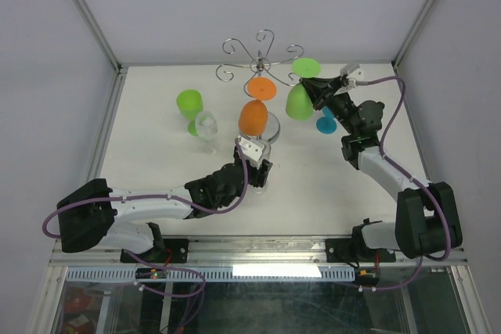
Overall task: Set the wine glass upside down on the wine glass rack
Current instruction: Move the wine glass to the center of the board.
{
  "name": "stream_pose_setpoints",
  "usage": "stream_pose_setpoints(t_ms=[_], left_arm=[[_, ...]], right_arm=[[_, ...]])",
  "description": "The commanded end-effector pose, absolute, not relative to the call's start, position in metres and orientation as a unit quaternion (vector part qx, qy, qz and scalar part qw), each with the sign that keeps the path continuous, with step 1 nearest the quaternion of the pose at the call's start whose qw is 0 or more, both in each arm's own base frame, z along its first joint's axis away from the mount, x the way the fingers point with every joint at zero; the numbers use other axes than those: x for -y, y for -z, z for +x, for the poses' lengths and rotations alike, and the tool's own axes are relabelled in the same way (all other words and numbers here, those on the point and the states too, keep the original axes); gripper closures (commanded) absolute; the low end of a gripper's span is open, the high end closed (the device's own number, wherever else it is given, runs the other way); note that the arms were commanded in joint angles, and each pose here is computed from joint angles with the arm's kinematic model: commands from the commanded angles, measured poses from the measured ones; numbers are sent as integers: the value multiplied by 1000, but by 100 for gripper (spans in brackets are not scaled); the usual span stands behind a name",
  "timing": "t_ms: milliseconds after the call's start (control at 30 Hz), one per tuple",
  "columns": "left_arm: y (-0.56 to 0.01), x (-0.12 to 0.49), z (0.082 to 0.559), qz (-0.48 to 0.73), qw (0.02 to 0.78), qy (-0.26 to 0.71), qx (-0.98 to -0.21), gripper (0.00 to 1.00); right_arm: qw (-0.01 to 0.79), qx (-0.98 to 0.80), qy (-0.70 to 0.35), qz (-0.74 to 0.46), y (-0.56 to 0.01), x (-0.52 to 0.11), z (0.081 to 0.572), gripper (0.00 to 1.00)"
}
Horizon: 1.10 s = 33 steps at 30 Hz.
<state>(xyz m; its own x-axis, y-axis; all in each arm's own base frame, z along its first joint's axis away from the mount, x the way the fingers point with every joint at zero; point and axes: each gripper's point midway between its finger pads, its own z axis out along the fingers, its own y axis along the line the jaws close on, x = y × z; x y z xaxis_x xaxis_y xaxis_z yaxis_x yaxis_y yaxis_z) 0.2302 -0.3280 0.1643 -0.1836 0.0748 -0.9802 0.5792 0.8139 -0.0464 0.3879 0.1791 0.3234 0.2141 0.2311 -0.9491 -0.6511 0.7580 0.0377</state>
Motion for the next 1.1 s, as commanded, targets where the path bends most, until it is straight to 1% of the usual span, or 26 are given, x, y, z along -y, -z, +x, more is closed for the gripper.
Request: stream_pose_setpoints(t_ms=[0,1067], left_arm=[[-192,329,231,188,622,234,-723,56],[-186,322,232,176,621,224,-730,56]], right_arm=[[777,-502,-309,-221,-361,-188,382,100],[728,-469,-398,-304,-355,-224,367,100]])
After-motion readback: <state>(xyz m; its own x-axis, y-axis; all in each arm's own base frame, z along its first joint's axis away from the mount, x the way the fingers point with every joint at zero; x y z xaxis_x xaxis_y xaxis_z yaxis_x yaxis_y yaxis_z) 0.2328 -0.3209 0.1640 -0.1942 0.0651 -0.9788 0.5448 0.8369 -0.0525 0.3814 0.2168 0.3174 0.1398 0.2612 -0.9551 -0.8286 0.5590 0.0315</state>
